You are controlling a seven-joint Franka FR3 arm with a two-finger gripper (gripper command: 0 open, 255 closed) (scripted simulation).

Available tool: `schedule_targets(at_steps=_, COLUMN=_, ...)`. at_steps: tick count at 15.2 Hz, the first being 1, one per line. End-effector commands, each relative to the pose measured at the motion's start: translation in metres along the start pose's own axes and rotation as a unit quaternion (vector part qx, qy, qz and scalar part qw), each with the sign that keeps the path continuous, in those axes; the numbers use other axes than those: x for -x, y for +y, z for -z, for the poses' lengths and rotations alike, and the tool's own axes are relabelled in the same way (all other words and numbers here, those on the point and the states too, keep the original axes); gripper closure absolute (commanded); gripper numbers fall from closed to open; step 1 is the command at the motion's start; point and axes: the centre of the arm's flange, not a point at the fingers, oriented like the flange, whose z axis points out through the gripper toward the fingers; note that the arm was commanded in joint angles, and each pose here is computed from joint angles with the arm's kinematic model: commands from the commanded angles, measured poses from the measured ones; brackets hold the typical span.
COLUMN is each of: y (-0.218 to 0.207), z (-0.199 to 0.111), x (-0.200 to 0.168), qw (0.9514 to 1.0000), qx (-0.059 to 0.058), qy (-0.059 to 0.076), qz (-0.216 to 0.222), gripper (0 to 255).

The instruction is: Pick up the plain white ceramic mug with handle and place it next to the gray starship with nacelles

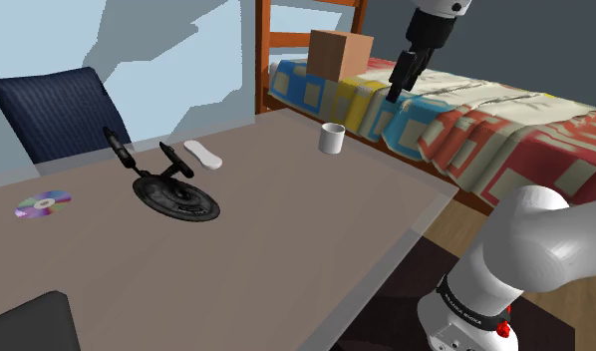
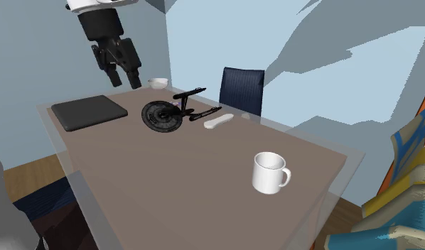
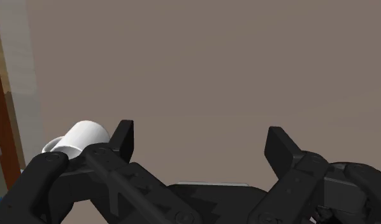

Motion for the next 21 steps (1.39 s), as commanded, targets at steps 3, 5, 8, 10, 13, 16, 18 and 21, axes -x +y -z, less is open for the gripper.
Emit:
schedule_targets(at_steps=3, y=0.015, z=-0.017, x=-0.016, qw=1.0, qx=-0.004, qy=-0.003, qz=0.005, gripper=0)
schedule_targets(at_steps=5, y=0.031, z=-0.034, x=-0.031, qw=0.9999, qx=-0.008, qy=-0.007, qz=0.009, gripper=0)
schedule_targets(at_steps=8, y=0.053, z=-0.06, x=-0.055, qw=0.9997, qx=-0.014, qy=-0.012, qz=0.016, gripper=0)
schedule_targets(at_steps=10, y=0.067, z=-0.077, x=-0.07, qw=0.9995, qx=-0.018, qy=-0.015, qz=0.02, gripper=0)
schedule_targets(at_steps=13, y=0.089, z=-0.104, x=-0.094, qw=0.9991, qx=-0.024, qy=-0.021, qz=0.027, gripper=0)
schedule_targets(at_steps=16, y=0.109, z=-0.132, x=-0.118, qw=0.9986, qx=-0.03, qy=-0.026, qz=0.034, gripper=0)
schedule_targets(at_steps=18, y=0.122, z=-0.15, x=-0.133, qw=0.9983, qx=-0.034, qy=-0.029, qz=0.039, gripper=0)
schedule_targets(at_steps=21, y=0.142, z=-0.178, x=-0.157, qw=0.9976, qx=-0.04, qy=-0.034, qz=0.045, gripper=0)
